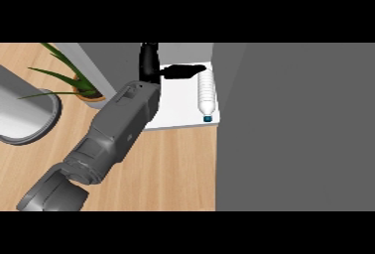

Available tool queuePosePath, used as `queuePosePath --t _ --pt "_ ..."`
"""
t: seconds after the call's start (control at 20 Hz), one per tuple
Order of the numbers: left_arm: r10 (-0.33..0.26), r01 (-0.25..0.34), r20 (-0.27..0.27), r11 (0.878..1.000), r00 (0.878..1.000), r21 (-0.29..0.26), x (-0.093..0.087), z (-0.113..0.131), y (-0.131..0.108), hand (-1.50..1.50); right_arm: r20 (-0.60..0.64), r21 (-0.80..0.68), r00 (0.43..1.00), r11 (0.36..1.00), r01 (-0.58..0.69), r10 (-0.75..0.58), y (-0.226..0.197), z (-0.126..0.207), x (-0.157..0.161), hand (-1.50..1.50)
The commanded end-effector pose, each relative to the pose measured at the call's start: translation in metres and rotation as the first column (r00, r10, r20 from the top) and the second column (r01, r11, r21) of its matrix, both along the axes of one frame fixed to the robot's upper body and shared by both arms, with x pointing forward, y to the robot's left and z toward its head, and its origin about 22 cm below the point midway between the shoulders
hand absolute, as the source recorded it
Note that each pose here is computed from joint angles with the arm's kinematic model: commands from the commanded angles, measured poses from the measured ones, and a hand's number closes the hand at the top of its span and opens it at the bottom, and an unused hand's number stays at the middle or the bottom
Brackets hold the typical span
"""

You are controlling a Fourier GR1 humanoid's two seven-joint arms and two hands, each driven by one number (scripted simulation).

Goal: Pick up the bottled water, place it into the cabinet and close the cabinet

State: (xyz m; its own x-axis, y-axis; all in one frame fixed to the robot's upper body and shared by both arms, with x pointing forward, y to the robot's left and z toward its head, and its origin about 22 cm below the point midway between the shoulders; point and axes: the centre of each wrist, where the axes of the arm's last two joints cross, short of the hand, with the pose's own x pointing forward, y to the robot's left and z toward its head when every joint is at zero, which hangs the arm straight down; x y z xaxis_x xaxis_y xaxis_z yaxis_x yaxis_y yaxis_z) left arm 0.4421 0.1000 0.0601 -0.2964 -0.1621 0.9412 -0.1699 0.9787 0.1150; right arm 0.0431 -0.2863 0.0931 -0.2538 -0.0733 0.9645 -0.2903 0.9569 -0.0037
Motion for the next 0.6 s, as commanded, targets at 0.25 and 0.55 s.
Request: queuePosePath --t 0.25,0.55 --pt "-0.120 0.124 0.041 0.987 0.992 -0.107 -0.002 0.010 -0.024 -1.50 0.015 0.052 1.000 0.999 0.014 -0.015 0.010 0.025 -0.001 -1.50" --pt "-0.144 0.148 0.043 0.980 0.989 -0.130 -0.020 -0.025 -0.013 -1.50 0.018 0.057 1.000 0.998 0.021 -0.022 0.012 0.024 -0.002 -1.50"
